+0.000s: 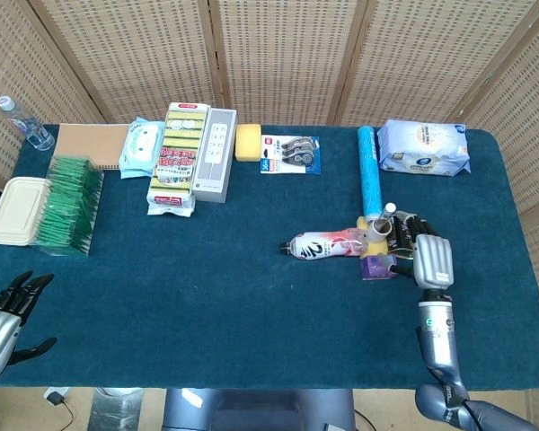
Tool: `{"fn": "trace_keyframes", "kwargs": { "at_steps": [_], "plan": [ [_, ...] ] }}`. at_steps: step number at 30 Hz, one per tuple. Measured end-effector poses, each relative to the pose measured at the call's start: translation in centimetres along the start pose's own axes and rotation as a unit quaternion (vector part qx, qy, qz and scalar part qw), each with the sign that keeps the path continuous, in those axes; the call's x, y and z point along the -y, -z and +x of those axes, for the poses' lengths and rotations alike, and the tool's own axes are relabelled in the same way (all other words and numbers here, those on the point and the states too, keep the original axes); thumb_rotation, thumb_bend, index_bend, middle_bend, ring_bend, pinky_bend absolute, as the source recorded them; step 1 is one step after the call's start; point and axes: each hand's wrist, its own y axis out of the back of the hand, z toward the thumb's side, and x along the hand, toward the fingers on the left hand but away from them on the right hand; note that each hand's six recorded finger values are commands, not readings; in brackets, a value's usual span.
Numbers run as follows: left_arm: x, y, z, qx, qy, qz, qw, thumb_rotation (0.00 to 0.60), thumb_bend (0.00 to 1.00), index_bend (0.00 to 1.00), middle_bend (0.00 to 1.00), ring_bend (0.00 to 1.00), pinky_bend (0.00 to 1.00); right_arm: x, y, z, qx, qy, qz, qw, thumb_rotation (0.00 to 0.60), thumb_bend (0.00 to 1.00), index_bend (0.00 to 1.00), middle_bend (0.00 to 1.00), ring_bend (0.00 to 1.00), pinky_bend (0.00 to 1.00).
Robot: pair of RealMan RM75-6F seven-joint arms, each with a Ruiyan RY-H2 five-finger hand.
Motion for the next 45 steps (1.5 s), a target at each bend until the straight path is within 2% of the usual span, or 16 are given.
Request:
{"fn": "trace_keyframes", "kwargs": {
  "at_steps": [10, 22, 38, 45],
  "plan": [
    [0.2, 0.0, 0.2, 0.000, 0.004, 0.001, 1.0000, 0.600, 0.11, 0.00, 0.16, 0.08, 0.24, 0.1, -0.8, -2.0, -0.004, 0.007, 0.017, 0.9998, 0.508, 0.24, 0.24, 0.32, 0.33, 0.49],
    [0.3, 0.0, 0.4, -0.001, 0.009, 0.002, 1.0000, 0.600, 0.11, 0.00, 0.16, 0.08, 0.24, -0.4, -2.1, -3.1, -0.015, 0.019, 0.024, 0.9994, 0.507, 0.24, 0.31, 0.41, 0.46, 0.60],
    [0.4, 0.1, 0.4, -0.001, 0.012, 0.001, 0.9999, 0.600, 0.11, 0.00, 0.16, 0.08, 0.24, 1.3, -2.6, -4.0, -0.016, 0.009, 0.042, 0.9989, 0.510, 0.25, 0.33, 0.44, 0.51, 0.64],
    [0.6, 0.1, 0.7, -0.003, 0.017, 0.003, 0.9998, 0.600, 0.11, 0.00, 0.16, 0.08, 0.24, 1.1, -2.2, -4.6, -0.016, 0.016, 0.056, 0.9982, 0.531, 0.25, 0.33, 0.44, 0.52, 0.65]
  ]
}}
